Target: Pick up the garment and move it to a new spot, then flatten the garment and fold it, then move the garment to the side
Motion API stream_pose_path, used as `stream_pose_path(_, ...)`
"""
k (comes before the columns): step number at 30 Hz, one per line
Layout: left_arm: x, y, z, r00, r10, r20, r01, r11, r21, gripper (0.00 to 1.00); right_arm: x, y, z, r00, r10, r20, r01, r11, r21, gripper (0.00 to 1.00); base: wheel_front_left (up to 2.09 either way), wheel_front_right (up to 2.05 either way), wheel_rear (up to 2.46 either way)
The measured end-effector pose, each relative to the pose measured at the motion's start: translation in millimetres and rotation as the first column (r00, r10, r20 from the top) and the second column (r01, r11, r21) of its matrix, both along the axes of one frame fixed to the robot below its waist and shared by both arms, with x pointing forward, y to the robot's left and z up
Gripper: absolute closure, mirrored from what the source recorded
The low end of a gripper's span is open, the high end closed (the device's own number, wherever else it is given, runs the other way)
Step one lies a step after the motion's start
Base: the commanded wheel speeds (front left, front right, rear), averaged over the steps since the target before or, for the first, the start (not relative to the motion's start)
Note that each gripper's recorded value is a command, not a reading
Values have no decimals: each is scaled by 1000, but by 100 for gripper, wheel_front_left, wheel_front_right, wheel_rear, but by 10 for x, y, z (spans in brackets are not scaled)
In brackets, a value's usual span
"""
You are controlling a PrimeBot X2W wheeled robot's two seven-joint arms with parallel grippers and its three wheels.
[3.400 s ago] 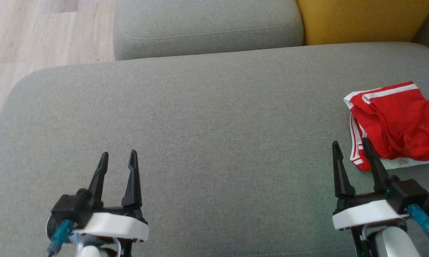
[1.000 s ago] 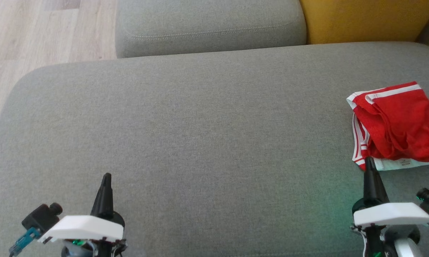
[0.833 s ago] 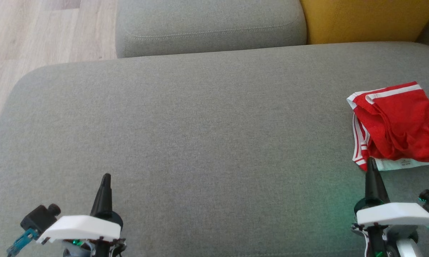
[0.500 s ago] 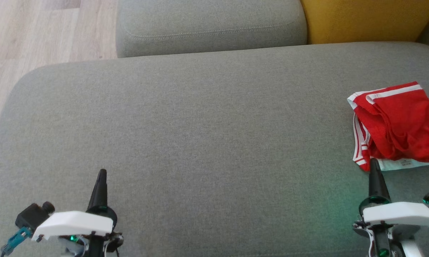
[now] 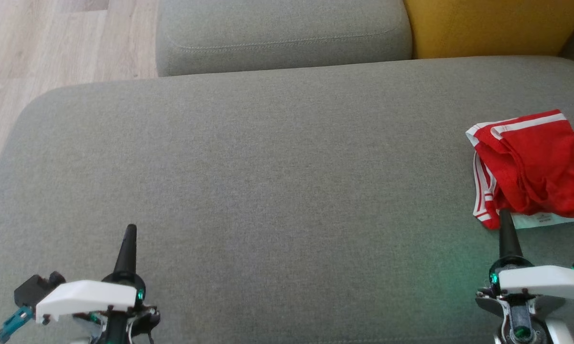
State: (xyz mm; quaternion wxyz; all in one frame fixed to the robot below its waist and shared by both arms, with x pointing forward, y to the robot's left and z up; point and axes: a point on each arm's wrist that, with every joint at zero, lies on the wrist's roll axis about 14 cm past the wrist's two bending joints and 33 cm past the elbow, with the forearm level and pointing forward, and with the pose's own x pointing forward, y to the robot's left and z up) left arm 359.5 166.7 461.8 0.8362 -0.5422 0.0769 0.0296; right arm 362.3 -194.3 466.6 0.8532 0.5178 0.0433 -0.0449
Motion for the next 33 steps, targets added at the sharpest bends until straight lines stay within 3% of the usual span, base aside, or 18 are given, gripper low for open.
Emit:
stream_pose_path(16,52,61,44,1000,22,8,-21,988,-156,100,13,-45,-6,1000,-25,-4,25,984,179,100,0,0,0)
stream_pose_path(33,95,137,81,999,51,17,-43,944,-328,100,63,-69,50,999,-44,14,36,926,377,100,0,0,0)
